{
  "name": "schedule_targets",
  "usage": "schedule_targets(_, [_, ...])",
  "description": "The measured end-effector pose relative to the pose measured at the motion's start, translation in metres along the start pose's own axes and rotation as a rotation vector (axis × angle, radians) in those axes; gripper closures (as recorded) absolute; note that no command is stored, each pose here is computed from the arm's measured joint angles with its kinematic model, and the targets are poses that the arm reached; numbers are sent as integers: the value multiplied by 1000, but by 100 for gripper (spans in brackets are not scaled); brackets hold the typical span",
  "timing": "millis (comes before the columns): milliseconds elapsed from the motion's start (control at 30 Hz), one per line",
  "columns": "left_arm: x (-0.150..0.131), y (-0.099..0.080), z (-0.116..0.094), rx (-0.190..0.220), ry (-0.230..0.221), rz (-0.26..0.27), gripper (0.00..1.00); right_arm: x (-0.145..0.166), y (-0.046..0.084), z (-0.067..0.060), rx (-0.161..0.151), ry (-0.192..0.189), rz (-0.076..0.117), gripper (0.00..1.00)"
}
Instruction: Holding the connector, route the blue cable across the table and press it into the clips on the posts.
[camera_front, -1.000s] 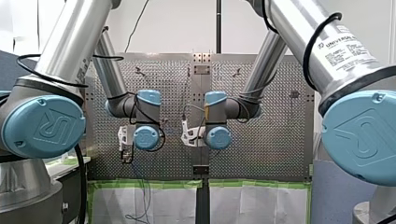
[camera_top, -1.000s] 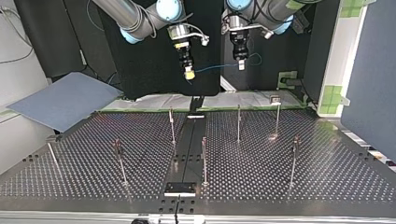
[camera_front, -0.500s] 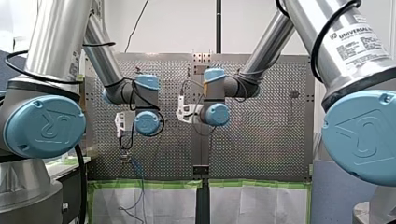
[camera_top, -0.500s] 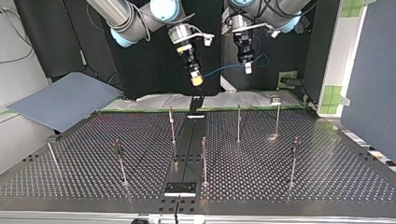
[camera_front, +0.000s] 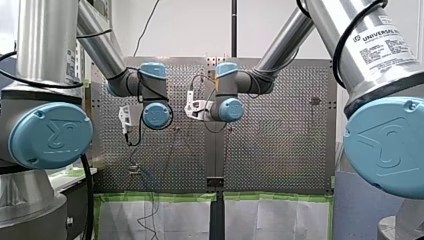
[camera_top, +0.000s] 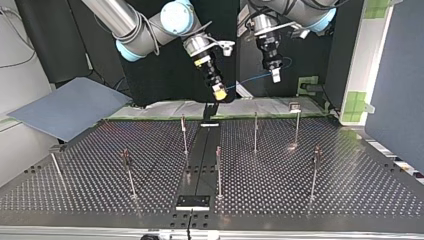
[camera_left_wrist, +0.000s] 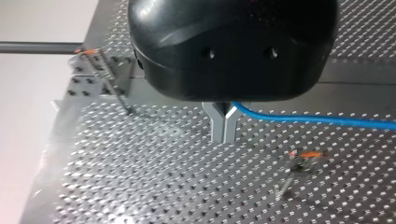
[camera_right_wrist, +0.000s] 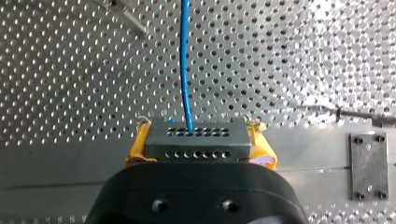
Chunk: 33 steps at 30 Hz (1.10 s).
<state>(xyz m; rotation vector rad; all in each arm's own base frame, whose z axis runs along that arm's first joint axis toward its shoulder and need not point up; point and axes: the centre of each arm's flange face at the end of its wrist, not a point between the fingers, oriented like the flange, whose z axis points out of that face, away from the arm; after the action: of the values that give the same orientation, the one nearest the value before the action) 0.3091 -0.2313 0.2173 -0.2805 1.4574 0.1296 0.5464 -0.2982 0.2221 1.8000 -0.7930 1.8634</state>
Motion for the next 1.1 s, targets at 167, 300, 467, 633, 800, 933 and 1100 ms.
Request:
schedule_targets(167, [-19,-1,6,0,-30,-29,100,9,-6,9,30,-9,3,100])
schedule_targets(300, [-30,0,9,-8,-48,-44,100,19,-10,15,41,-11,2,100])
schedule_targets(467, [-43,6,13,-35,-62,-51,100,33,-14,23,51,-14,2,100])
schedule_targets(633, [-48,12,20,-61,-55,-38,100,47,-20,30,72,-16,2,100])
schedule_targets(800, [-56,12,34,-70,-53,-29,100,61,-30,37,109,-22,4,100])
schedule_targets(933, [-66,8,47,-73,-54,-25,100,74,-36,42,126,-18,5,100])
schedule_targets(1100, [-75,10,63,-123,-51,-18,100,92,-39,50,132,3,5,100])
